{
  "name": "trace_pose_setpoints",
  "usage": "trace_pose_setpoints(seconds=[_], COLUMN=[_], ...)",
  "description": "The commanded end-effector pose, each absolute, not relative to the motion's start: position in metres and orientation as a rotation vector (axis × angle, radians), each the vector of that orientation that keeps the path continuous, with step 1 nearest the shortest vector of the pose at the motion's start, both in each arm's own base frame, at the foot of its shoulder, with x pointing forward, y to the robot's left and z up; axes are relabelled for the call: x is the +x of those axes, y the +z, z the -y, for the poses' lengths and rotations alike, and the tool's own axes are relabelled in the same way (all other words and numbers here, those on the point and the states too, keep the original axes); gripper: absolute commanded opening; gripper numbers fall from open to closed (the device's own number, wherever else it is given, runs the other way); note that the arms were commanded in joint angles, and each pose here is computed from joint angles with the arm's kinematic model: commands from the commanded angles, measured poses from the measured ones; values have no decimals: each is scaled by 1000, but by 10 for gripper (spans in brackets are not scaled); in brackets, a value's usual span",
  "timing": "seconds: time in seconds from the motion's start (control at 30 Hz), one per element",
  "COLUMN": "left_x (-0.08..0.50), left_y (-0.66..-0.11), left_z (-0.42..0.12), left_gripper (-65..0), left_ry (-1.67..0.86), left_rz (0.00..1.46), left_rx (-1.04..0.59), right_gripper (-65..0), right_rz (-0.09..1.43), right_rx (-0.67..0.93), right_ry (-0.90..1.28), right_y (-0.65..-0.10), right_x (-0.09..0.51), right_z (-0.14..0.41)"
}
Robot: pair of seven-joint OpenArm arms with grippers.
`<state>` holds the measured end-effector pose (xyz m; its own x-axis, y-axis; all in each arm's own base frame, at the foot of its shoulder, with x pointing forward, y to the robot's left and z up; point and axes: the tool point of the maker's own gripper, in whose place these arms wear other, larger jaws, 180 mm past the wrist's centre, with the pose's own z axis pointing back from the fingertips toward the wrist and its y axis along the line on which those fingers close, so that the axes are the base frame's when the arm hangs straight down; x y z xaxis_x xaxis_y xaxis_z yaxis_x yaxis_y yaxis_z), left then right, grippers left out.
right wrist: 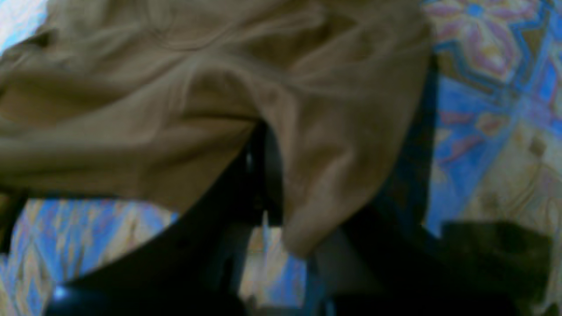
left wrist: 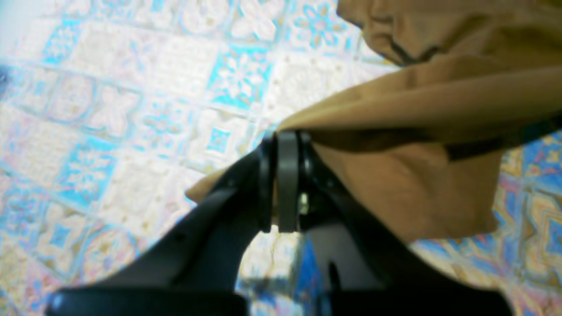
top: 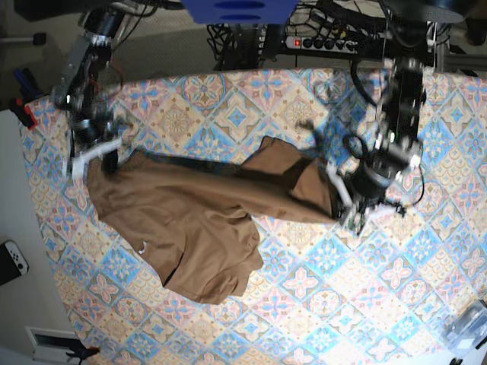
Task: Layout the t-shirt on the table in an organized manner, then fold the t-shirt properly
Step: 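Pull the held edge away from the right gripper with the left gripper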
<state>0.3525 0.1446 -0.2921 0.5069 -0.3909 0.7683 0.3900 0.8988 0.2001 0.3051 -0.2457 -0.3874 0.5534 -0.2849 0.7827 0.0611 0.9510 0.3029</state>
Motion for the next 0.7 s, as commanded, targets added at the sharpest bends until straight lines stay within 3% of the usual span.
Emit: trace_pose_setpoints(seconds=[0.0, 0.17, 0.2, 0.4, 0.47, 0.67], left_x=[373, 408, 410, 403, 398, 385], left_y=[-274, -310, -310, -321, -322, -276], left_z=[-150, -169, -167, -165, -163, -155], left_gripper=[-650, -650, -629, -348, -282, -253], left_ry=[-445, -337, -330, -330, -343, -354], left_rz=[988, 881, 880, 853, 853, 1000], left_rx=[27, 15, 8, 1, 7, -2], right_gripper=[-650, -650, -650, -650, -650, -650], right_rz=[1103, 1085, 1067, 1010, 1002, 997], right_rx=[272, 289, 276, 196, 206, 216], right_ry=[-183, -181, -178, -131, -96, -56], right_y=[-345, -333, -338, -351, -352, -352], right_x=[342, 383, 382, 379, 381, 384], right_z=[249, 255, 257, 261, 250, 238])
